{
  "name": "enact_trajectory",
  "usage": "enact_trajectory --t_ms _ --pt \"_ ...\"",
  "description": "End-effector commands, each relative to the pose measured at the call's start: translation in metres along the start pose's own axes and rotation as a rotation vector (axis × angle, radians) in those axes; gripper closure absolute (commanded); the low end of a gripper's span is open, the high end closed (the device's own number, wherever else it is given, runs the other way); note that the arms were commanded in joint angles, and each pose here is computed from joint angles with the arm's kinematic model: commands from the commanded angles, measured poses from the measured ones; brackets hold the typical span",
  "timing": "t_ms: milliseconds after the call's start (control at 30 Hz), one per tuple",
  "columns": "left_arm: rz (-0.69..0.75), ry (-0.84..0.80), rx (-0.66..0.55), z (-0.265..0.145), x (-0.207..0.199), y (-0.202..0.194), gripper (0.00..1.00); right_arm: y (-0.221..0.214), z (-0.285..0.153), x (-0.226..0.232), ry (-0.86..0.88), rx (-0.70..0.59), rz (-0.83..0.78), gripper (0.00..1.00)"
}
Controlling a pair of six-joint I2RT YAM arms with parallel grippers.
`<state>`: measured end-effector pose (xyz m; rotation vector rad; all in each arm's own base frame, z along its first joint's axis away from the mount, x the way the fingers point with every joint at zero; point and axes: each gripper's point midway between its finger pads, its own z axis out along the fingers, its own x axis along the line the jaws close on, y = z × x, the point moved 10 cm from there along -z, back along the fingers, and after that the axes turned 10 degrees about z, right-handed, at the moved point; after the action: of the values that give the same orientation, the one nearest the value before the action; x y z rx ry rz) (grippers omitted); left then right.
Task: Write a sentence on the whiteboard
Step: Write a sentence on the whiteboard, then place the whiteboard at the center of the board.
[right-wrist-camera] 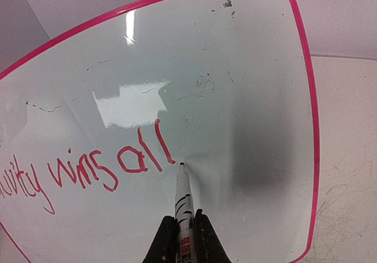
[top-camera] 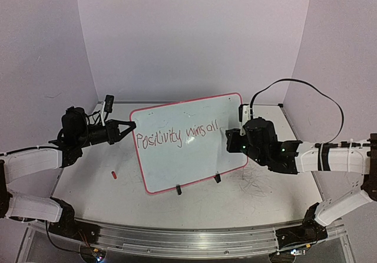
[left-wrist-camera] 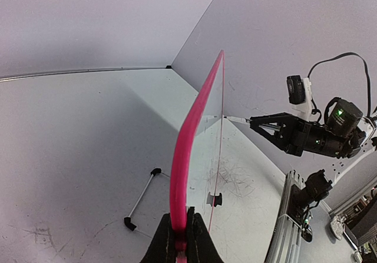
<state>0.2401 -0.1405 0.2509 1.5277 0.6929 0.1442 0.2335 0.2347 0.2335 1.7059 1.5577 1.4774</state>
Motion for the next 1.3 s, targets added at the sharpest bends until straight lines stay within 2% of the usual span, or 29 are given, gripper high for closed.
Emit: enact_trajectory --t_ms 0,433,633,833,933,1100,1167,1267 --pt "0.056 -0.012 0.003 0.002 -0.003 0.002 1.00 0.005 0.001 0.002 0.001 -0.030 0.016 1.00" --pt "0.057 -0.013 0.002 0.002 -0.003 0.002 1.00 0.002 0.017 0.007 -0.037 -0.034 -0.003 1.00" --pt "0.056 -0.008 0.002 0.002 -0.003 0.002 1.00 0.025 -0.015 0.008 0.021 -0.086 0.041 1.00" --pt "0.059 0.019 -0.014 0.001 -0.003 0.007 0.99 0.031 -0.049 -0.003 0.097 -0.079 0.088 1.00" --pt "0.057 0.064 -0.026 -0.001 -0.002 0.013 0.85 0.030 -0.059 -0.013 0.079 -0.093 0.078 1.00" --pt "0.038 0.165 -0.024 -0.008 -0.004 0.030 0.47 0.037 -0.069 -0.013 0.096 -0.118 0.027 1.00" --pt "0.023 0.253 -0.052 -0.017 -0.007 0.042 0.28 0.041 -0.072 -0.012 0.103 -0.130 -0.002 1.00" --pt "-0.007 0.411 -0.088 -0.038 -0.013 0.061 0.16 0.047 -0.078 -0.012 0.104 -0.158 -0.047 1.00"
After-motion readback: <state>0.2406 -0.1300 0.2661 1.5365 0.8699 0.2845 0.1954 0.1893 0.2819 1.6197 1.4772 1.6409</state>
